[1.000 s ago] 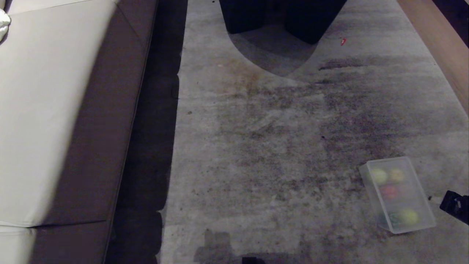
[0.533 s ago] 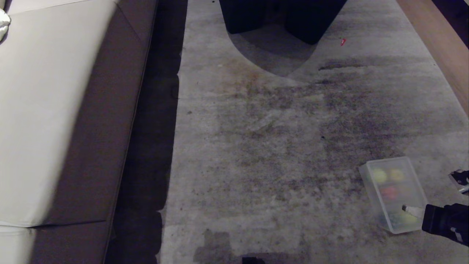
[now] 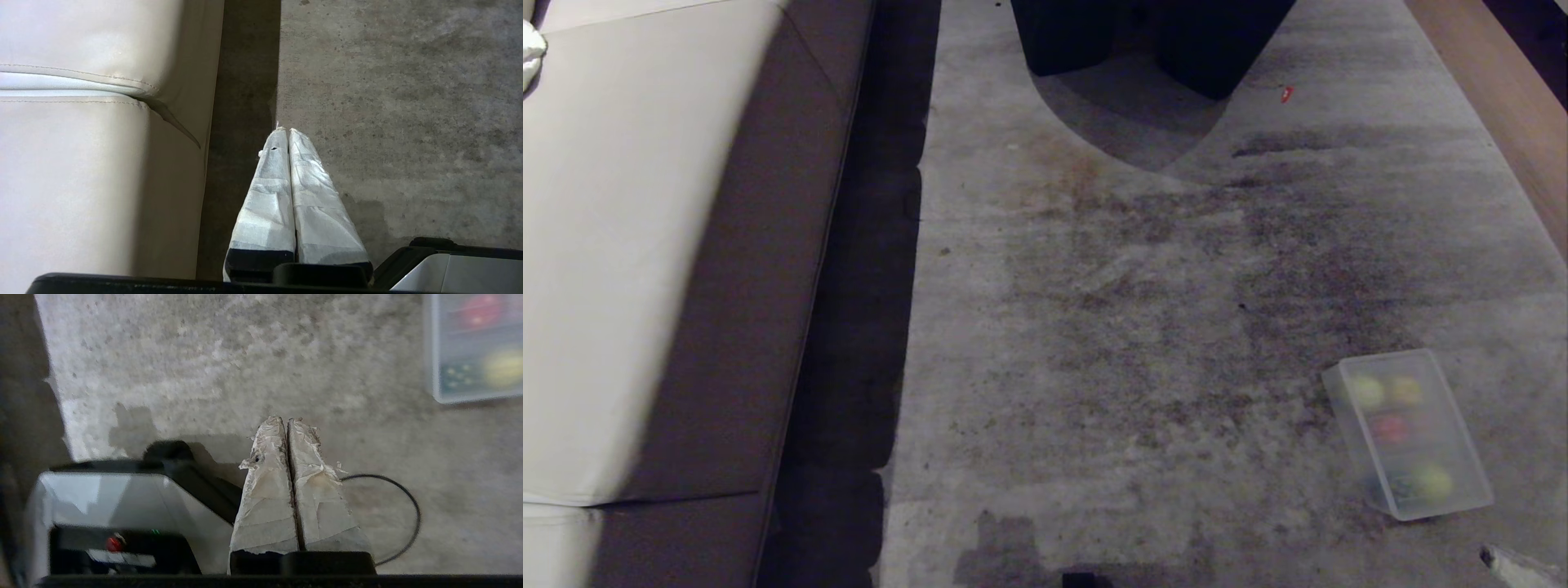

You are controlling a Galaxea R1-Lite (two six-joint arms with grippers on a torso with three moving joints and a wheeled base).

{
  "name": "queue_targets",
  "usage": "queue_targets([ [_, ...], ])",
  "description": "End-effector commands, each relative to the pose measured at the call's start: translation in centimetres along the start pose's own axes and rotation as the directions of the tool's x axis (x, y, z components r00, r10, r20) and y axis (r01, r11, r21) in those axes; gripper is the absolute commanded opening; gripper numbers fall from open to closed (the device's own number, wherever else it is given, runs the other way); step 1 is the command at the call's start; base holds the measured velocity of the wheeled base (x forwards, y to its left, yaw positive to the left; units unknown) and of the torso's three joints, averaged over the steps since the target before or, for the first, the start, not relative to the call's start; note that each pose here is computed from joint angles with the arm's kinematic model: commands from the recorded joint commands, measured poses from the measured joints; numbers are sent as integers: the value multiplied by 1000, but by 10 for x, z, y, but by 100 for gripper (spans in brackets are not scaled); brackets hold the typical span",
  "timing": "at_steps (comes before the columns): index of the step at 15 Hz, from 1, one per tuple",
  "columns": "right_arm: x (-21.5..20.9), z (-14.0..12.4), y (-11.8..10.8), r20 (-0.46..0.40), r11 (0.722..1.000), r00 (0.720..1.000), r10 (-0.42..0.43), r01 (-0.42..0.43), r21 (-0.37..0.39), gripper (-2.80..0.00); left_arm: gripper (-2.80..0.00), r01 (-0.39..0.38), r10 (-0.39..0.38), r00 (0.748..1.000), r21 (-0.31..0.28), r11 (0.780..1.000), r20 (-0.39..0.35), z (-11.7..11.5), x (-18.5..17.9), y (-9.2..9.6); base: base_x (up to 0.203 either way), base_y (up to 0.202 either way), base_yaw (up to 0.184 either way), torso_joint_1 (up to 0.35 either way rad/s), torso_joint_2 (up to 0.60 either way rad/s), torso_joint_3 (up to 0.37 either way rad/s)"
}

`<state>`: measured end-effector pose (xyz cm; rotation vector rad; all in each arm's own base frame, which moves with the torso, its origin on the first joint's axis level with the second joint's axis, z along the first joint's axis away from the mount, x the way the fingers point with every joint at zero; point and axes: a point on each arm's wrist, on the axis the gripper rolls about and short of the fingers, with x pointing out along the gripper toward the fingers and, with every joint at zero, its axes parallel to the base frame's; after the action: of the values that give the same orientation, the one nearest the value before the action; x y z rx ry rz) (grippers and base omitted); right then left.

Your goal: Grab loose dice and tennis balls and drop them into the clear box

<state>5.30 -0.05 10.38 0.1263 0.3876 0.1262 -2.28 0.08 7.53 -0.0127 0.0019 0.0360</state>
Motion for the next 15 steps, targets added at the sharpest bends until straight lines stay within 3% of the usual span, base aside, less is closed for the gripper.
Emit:
queue_targets([
  [1,-26,-18,6,120,999,993,6,-1,-42,-280,-280,-1,1,1000,-1,1000,-2,0,0,0,0,0,0,0,0,0],
  [5,-43,-32,6,176,995,981,-77,86,-43,-280,-280,-1,1,1000,-1,1000,-2,0,0,0,0,0,0,0,0,0],
  [6,-42,-35,4,167,984,972,-168,175,-27,-280,-280,-1,1,1000,-1,1000,-2,0,0,0,0,0,0,0,0,0],
  [7,-40,-42,2,137,977,969,-206,211,-26,-280,-280,-1,1,1000,-1,1000,-2,0,0,0,0,0,0,0,0,0],
  [11,-40,-45,2,136,978,974,-182,193,-73,-280,-280,-1,1,1000,-1,1000,-2,0,0,0,0,0,0,0,0,0],
  [15,-51,-50,3,292,985,949,-117,149,-92,-280,-280,-1,1,1000,-1,1000,-2,0,0,0,0,0,0,0,0,0],
])
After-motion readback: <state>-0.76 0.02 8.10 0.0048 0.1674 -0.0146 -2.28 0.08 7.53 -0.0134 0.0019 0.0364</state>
